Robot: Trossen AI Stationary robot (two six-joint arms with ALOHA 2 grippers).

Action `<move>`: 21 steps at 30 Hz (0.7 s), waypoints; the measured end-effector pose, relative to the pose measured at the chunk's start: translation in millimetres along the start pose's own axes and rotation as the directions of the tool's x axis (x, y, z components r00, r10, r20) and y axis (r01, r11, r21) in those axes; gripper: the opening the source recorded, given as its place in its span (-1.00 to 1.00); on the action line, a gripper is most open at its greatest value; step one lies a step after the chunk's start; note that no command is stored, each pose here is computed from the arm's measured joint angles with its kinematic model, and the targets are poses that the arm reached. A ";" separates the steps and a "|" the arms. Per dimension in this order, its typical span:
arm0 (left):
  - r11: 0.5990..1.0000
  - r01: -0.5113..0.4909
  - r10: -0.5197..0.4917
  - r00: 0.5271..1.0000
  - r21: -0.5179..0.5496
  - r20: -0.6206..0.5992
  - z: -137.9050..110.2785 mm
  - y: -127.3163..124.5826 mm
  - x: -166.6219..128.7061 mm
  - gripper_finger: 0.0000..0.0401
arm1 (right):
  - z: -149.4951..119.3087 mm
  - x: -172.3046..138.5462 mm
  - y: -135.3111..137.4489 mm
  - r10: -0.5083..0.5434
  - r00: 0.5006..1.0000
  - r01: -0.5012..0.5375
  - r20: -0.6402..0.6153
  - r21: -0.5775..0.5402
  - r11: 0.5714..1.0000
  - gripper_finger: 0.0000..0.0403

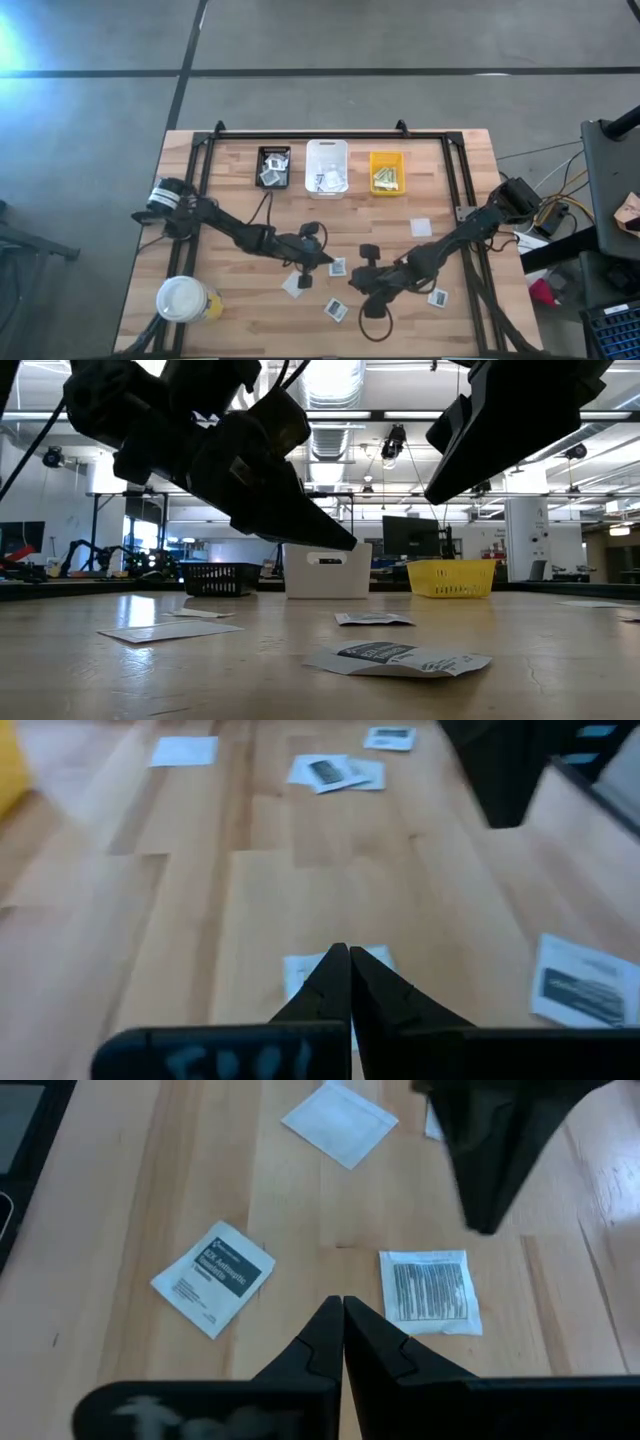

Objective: Pick & Place First Aid Supplies
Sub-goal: Put the towelette pack into the black basket

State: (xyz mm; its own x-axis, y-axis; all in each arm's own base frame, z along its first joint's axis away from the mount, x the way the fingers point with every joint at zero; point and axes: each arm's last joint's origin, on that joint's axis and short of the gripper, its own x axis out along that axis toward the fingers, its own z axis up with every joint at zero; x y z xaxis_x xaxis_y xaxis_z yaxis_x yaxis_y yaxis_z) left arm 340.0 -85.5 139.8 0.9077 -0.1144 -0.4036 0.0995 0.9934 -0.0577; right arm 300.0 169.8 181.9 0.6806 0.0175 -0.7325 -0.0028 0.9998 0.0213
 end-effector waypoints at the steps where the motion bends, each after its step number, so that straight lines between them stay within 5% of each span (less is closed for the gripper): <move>1: 1.000 0.012 -0.012 1.000 -0.001 0.007 -0.8 -0.5 1.4 -1.00 | 0.2 0.3 -0.5 0.000 1.000 0.000 0.002 0.002 1.000 -0.96; 21: 0.998 -0.016 0.013 0.999 -0.068 -0.035 -35.6 12.3 25.6 -1.00 | -2.1 5.5 -11.1 -0.023 1.000 0.021 -0.012 -0.101 0.995 -0.96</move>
State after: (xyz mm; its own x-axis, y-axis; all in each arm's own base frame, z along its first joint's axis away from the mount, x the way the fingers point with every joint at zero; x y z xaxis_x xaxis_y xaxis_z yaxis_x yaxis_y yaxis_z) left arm 350.0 -76.6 96.3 0.8943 -0.1015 -0.4358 0.0575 0.9919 -0.1131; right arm 302.2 158.8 176.2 0.6719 -0.0050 -0.7406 -0.0624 0.9960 -0.0633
